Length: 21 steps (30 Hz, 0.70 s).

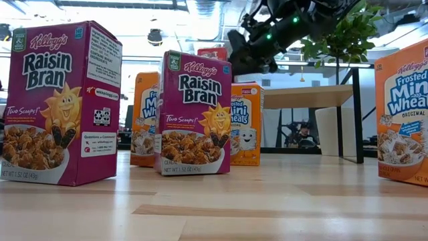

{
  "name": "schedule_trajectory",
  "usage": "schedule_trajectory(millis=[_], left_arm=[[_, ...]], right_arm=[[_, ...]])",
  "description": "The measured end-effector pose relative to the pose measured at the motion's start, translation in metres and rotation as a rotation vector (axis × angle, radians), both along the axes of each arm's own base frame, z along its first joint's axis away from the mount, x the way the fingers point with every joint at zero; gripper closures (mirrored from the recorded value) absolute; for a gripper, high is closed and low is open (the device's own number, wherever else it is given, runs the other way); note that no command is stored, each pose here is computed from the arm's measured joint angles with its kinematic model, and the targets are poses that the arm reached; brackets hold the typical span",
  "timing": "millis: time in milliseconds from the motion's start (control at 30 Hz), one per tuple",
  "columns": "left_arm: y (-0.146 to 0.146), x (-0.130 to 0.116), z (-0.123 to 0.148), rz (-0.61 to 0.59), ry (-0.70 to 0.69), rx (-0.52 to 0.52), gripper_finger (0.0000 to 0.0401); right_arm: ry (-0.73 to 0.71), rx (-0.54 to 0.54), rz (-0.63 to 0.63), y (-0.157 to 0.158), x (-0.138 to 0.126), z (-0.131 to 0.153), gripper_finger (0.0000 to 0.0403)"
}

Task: Stack cereal on shelf
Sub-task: Put the red cereal box on the shelf aligned with the other red cereal boxes

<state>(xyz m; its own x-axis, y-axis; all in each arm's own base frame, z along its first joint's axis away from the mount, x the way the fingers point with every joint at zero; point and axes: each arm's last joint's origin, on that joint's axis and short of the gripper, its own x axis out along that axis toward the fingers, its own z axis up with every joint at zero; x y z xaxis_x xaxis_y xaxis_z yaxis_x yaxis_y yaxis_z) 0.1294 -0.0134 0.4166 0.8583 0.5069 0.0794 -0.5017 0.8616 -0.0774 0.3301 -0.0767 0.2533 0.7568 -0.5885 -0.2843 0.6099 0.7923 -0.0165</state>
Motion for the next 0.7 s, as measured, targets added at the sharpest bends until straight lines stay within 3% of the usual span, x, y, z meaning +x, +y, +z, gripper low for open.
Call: schedule_trajectory(millis=[333, 500, 700], left_arm=[[0.000, 0.002, -0.003, -0.001, 0.028, -0.002, 0.0099], [0.000, 0.002, -0.004, 0.000, 0.031, -0.002, 0.0099], [0.000, 0.001, -0.004, 0.004, 0.034, -0.002, 0.0099]], right_arm=[[0.011, 0.023, 0.072, 0.026, 0.000, 0.003, 0.0210], [0.008, 0.023, 0.120, 0.041, 0.009, -0.006, 0.0254], [0.014, 0.023, 0.101, 0.034, 0.016, -0.016, 0.0320]])
